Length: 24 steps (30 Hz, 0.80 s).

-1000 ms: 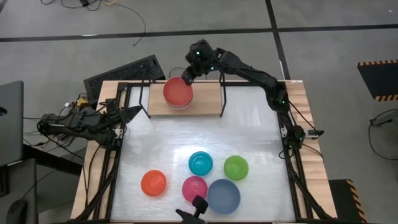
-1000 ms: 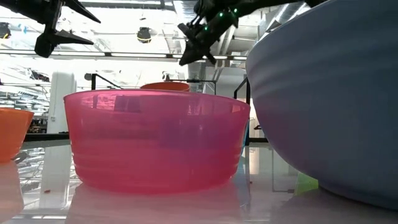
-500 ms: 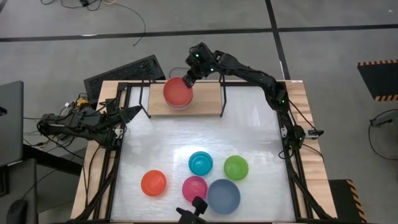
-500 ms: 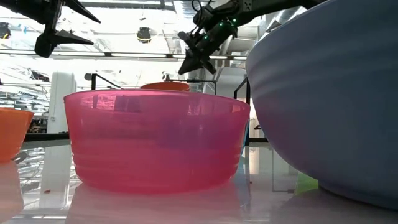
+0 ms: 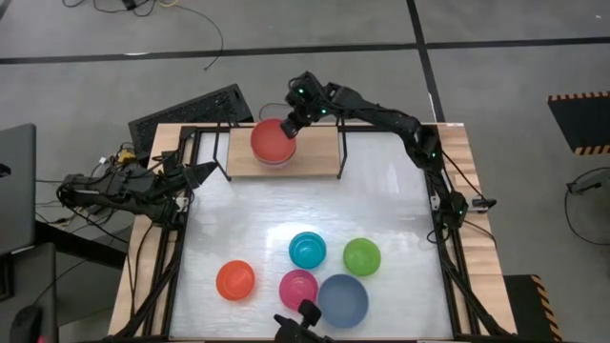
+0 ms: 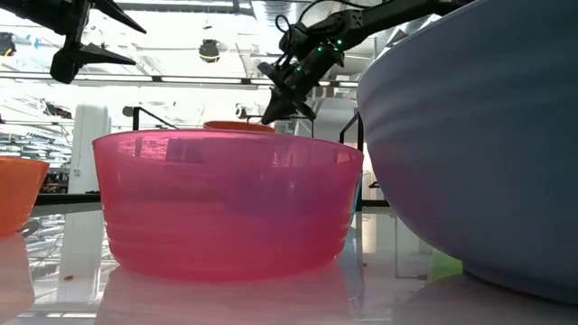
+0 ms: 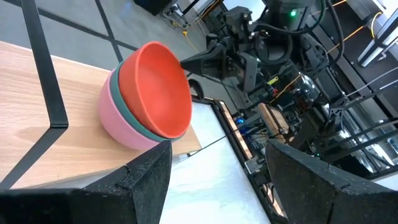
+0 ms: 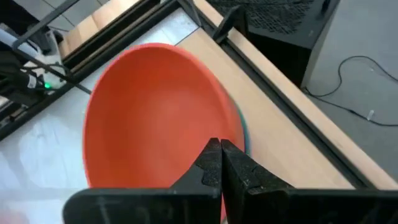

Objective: Place and stack bowls onto a shelf
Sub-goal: Stack the orange bowl on top of the green bowl on the shelf, then stack the blue bowl on top of the orange bowl on the shelf

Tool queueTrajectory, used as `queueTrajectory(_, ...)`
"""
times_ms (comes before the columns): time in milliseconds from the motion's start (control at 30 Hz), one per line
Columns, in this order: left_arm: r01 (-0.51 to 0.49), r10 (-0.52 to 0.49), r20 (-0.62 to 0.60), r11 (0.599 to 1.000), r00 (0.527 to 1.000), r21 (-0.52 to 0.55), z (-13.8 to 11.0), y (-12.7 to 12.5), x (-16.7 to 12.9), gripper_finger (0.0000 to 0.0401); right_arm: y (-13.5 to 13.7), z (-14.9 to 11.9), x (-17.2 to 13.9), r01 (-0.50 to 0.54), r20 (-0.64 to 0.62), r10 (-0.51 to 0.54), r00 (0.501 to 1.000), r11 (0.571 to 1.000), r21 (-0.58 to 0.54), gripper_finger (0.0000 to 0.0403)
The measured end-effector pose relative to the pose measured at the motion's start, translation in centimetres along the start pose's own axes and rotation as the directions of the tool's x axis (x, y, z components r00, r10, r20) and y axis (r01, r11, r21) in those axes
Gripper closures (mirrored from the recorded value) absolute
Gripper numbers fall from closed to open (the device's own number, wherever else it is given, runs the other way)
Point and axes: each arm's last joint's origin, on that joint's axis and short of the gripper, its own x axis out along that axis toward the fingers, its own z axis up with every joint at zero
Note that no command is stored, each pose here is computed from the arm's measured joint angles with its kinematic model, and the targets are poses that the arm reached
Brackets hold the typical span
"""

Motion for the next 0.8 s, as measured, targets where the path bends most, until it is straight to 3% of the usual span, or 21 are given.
queueTrajectory(400, -0.012, 0.012, -0.007, 1.000, 1.000, 0.005, -0.1, 0.1, 0.0, 0.0156, 0.2, 0.2, -0.2, 0.005, 0.021, -0.006, 1.000, 1.000, 0.007, 0.0384)
queueTrajectory(567, -0.012, 0.012, -0.007, 1.000, 1.000, 0.005, -0.1, 0.1, 0.0, 0.0156, 2.8, 1.0, -4.0, -0.107, 0.023, 0.108, 0.994, 0.994, -0.026, 0.0359)
queueTrajectory(667, -0.012, 0.012, -0.007, 1.000, 1.000, 0.005, -0.1, 0.1, 0.0, 0.0156, 4.7, 0.5, -6.5, -0.123, -0.030, 0.121, 0.992, 0.990, -0.074, 0.0353)
queueTrajectory(800, -0.006, 0.006, -0.015, 1.000, 1.000, 0.005, -0.1, 0.1, 0.0, 0.0156, 8.0, -2.3, -9.1, -0.149, -0.240, 0.114, 0.964, 0.980, -0.129, 0.0350)
